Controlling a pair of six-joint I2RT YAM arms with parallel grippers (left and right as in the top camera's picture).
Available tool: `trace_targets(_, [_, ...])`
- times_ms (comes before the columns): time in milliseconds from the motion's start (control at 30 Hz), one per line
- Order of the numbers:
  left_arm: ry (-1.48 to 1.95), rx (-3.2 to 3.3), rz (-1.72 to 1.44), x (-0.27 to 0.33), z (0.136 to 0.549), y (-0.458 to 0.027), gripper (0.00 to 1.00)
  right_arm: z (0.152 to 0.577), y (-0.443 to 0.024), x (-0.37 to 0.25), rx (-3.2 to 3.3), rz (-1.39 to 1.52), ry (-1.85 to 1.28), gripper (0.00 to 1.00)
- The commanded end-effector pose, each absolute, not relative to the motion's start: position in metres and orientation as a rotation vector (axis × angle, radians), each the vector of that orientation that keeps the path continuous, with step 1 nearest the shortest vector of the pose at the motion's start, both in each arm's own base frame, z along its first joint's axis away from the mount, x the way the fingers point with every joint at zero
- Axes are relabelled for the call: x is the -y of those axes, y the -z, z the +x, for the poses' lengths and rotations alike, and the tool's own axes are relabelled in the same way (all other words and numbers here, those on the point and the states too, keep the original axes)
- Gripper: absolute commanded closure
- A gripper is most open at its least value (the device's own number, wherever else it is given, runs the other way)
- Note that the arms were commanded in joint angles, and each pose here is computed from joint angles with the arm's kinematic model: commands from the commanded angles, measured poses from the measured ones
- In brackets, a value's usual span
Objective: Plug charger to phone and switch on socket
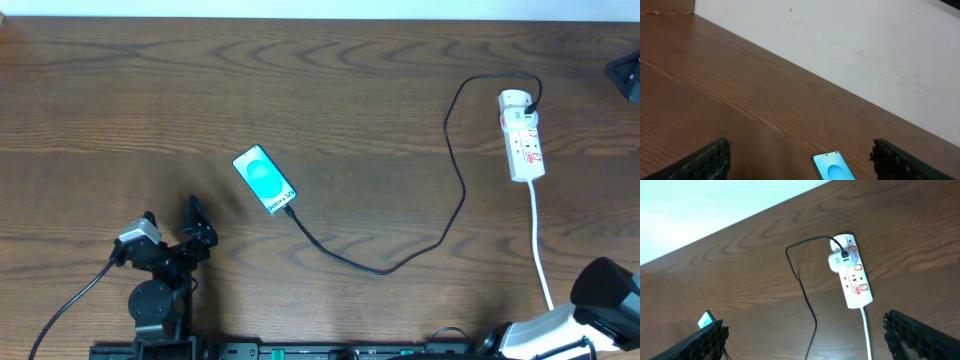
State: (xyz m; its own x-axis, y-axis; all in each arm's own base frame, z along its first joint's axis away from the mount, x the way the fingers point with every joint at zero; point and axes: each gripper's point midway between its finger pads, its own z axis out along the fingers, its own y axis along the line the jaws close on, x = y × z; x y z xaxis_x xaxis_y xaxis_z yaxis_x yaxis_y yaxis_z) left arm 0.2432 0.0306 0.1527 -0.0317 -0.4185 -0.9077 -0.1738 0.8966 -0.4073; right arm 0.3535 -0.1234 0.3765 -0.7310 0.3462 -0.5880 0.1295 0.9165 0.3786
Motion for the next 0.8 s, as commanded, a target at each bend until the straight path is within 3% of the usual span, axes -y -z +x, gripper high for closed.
trace_targets(0, [0.164,-1.659,-0.487,-0.035,0.241,-0.137,0.1,0.353,-0.374,0.124,-2.401,0.326,-0.382,0.01])
trace_targets(200, [0.164,-1.659,-0.487,-0.035,0.241,-0.137,0.1,0.365,-0.394,0.112,-2.321,0.218,-0.322,0.01])
trace_targets(400, [0.164,-1.659,-0.487,-0.035,0.241,-0.137,0.1,0.394,-0.419,0.054,-2.116,-0.214,-0.168,0.01])
trace_targets(767, [0.164,-1.659,-0.487,-0.035,0.241,-0.137,0.1,0.369,-0.39,-0.023,-1.816,-0.604,0.022,0.01])
